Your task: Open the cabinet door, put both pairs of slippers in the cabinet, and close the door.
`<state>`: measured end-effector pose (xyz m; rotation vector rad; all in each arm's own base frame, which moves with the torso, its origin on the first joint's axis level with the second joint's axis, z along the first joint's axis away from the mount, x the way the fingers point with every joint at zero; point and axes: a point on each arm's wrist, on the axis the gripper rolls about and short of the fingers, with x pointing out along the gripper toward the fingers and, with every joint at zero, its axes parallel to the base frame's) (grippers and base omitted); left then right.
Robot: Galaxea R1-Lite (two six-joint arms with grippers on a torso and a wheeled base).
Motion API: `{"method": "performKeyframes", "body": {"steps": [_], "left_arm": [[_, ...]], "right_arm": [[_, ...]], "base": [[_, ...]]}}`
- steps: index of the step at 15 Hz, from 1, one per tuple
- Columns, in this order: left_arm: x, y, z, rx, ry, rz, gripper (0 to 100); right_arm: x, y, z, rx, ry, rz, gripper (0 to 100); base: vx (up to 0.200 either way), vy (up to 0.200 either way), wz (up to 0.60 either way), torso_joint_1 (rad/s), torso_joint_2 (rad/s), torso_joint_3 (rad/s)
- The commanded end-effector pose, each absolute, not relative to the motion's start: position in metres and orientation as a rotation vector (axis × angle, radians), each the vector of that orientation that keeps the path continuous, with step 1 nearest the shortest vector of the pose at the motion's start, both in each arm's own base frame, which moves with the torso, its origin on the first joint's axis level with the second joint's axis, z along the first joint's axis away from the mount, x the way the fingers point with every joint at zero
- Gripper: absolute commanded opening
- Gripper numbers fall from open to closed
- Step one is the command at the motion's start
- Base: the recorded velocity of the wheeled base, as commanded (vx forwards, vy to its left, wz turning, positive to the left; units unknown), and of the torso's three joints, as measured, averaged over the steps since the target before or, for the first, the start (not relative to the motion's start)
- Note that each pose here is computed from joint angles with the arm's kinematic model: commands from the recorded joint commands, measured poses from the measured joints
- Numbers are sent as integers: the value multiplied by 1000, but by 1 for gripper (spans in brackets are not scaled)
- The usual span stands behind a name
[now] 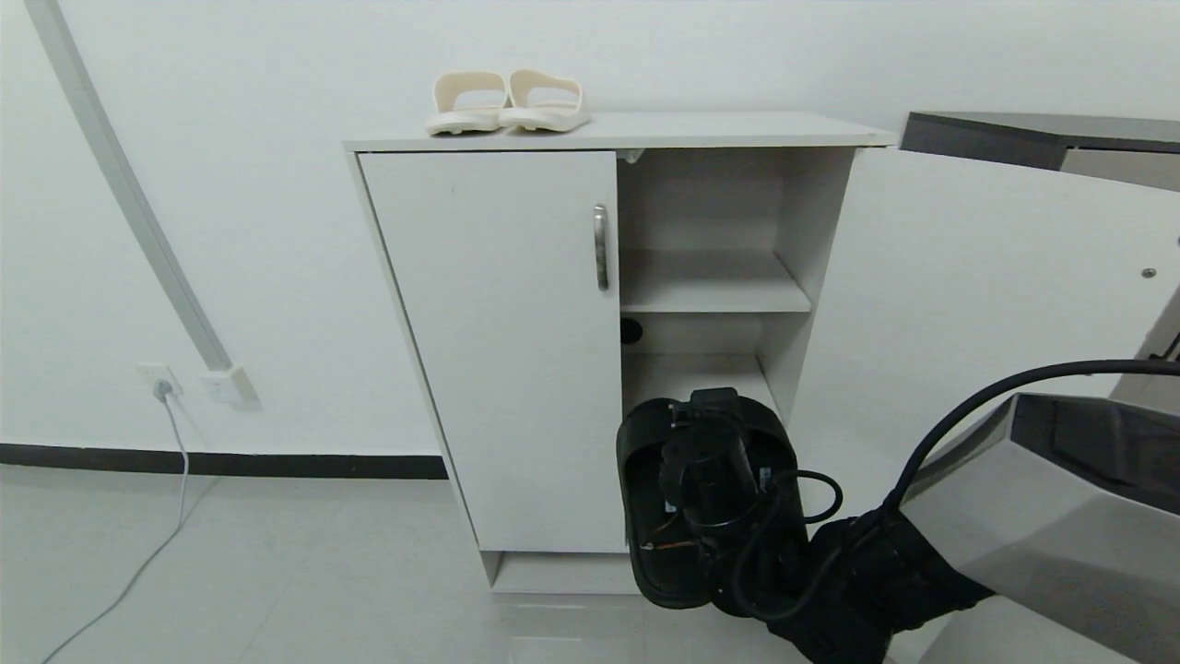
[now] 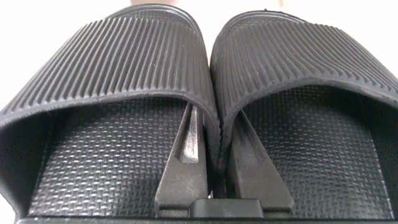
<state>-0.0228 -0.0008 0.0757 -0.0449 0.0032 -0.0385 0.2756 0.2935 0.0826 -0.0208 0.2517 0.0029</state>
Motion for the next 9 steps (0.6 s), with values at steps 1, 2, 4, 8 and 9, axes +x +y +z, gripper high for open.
{"method": "performKeyframes", "body": {"steps": [1,2,4,8,9], "left_arm": [[-23,-1,76,-46,4,-38,0],[-23,-1,76,-46,4,-40,0],[-23,-1,76,-49,4,-40,0],[-23,-1,76,-51,4,-37,0],[-23,-1,76,-51,4,-37,0]], "right_arm": [[283,288,77,-26,260,-19,0],[287,286,73,-17,260,-27,0],[298,283,61,-3,254,-42,0],[301,284,60,23,247,5,0],[301,285,61,24,245,15,0]], "base": [[0,0,0,0,0,0],[0,0,0,0,0,0],[0,0,0,0,0,0],[0,0,0,0,0,0],[0,0,0,0,0,0]]}}
